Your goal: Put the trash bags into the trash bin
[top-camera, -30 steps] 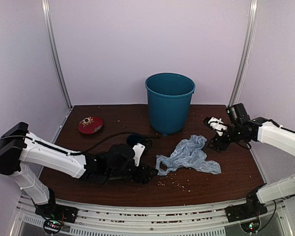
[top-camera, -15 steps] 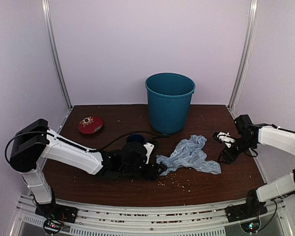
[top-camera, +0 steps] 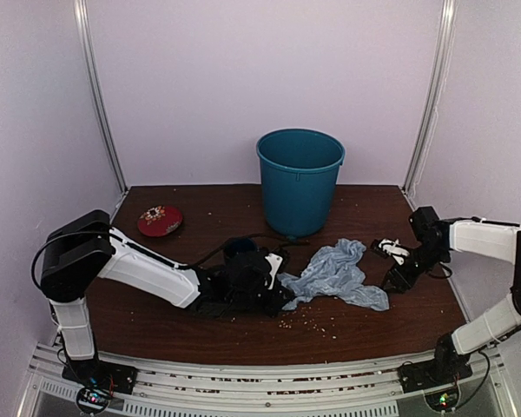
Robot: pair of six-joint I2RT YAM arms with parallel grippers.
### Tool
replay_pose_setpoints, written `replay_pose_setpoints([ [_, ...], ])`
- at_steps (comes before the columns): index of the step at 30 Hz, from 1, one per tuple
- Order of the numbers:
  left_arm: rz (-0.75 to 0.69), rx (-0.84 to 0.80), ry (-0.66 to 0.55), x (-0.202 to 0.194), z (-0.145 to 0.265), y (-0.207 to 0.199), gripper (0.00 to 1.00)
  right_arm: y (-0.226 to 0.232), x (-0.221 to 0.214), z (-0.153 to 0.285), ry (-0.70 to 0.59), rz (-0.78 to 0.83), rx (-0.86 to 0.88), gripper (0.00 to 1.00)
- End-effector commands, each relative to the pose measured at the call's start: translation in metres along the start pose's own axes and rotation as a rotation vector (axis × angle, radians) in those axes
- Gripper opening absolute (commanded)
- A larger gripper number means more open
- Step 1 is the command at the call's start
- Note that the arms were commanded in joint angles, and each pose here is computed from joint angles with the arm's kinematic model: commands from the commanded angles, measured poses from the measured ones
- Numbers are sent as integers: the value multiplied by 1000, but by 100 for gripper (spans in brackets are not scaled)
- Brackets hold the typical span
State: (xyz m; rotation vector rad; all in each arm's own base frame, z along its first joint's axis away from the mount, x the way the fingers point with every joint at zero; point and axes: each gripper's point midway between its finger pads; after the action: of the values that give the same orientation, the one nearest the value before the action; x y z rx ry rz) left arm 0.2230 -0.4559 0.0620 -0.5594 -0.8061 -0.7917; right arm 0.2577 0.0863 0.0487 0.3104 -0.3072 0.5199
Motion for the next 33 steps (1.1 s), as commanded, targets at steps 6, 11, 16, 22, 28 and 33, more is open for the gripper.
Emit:
replay_pose_setpoints([
  [6,-11,12,-86,23,4,3,0,14,18,39,-149,39,23,64],
  [11,-10,20,-93,23,10,5,0,4,-7,9,-37,12,23,65],
  [16,-19,22,-93,22,13,6,0,10,-12,-4,28,12,79,61],
  [22,-21,9,-91,19,10,4,0,27,-9,-14,47,64,108,58],
  [28,-37,5,-70,18,3,2,0,43,0,-24,80,98,135,27],
  [33,-73,22,-74,33,7,1,0,28,11,-19,45,71,46,0],
])
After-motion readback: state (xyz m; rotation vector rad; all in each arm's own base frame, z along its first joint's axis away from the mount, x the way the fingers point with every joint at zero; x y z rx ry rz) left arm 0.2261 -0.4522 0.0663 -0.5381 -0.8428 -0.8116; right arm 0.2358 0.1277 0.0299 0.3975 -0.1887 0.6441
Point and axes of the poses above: each gripper's point midway between its finger pads, its own z axis back along the fingers, its own y axis along the line the jaws close on, x = y × z, and after that the axes turned 14 degrees about -z, right-handed
